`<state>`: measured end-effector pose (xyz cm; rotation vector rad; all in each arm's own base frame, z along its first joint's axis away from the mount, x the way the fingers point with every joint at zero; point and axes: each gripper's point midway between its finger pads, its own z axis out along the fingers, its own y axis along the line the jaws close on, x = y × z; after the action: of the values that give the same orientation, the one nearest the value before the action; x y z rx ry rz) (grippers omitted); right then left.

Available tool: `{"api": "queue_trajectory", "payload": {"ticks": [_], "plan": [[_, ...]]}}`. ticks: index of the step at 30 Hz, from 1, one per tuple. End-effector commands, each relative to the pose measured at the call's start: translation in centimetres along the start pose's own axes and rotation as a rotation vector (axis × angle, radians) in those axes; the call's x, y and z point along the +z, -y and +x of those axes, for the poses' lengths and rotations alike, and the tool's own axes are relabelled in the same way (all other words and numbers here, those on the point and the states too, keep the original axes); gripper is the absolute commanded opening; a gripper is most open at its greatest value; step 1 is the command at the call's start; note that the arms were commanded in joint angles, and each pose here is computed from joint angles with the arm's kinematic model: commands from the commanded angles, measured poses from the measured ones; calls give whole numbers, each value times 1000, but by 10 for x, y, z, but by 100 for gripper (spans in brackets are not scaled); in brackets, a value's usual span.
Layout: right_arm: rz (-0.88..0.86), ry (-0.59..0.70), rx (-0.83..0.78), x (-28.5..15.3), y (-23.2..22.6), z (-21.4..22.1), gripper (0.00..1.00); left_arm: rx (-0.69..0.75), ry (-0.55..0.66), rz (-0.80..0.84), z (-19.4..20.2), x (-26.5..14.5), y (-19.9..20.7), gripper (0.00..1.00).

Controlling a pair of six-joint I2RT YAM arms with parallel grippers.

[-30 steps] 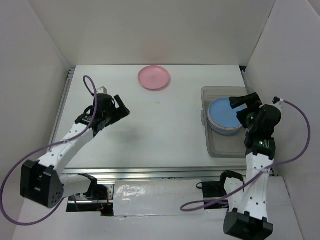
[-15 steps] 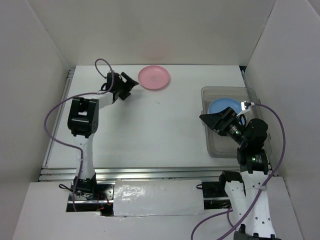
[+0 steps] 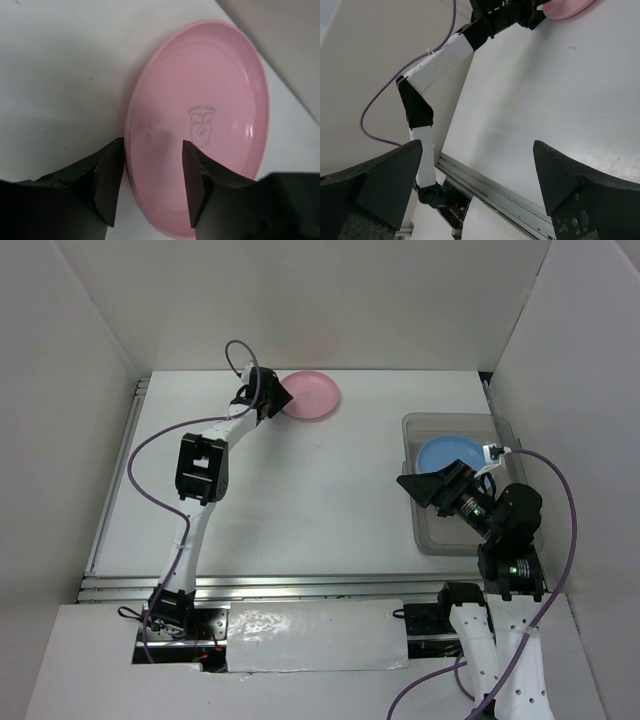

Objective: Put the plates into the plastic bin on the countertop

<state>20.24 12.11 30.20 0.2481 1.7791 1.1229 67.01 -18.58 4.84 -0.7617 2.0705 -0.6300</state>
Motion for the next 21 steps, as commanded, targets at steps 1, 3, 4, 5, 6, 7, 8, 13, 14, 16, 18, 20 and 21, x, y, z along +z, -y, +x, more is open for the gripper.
{"api": "queue_trajectory", "payload": {"ticks": [1, 3, 4, 5, 6, 7, 8, 13, 14, 16, 18, 20, 21], "plan": [[-80, 24, -81, -16, -36, -8, 100, 90, -62, -235, 38, 7, -66, 60], [-91, 43, -98, -21, -44, -10, 100, 96, -65, -244, 38, 5, -66, 26], [-86, 49, -101, -23, -44, -11, 100, 95, -64, -250, 37, 2, -66, 17], [-90, 57, -107, -25, -48, -13, 100, 100, -72, -261, 41, 0, -69, 5], [-83, 62, -109, -26, -47, -13, 100, 101, -67, -254, 35, -8, -62, 0], [-81, 64, -112, -26, -47, -13, 100, 105, -77, -284, 39, -15, -68, 0], [-75, 61, -112, -25, -46, -13, 100, 116, -80, -312, 41, -24, -72, 0], [-24, 54, -62, -9, -19, -10, 100, 246, 38, -325, 37, -144, -42, 0], [-2, 56, -54, -6, -13, -11, 100, 268, 51, -293, 40, -163, -32, 0], [76, 47, -46, 6, 6, -14, 100, 340, 42, -191, 52, -215, -2, 0], [120, 13, -38, 23, 19, -14, 100, 369, 20, -142, 61, -254, 14, 0], [159, -28, -36, 41, 29, -12, 100, 420, -37, -105, 90, -278, 16, 0], [177, -31, -54, 48, 33, -13, 100, 422, -34, -62, 90, -297, 26, 0]]}}
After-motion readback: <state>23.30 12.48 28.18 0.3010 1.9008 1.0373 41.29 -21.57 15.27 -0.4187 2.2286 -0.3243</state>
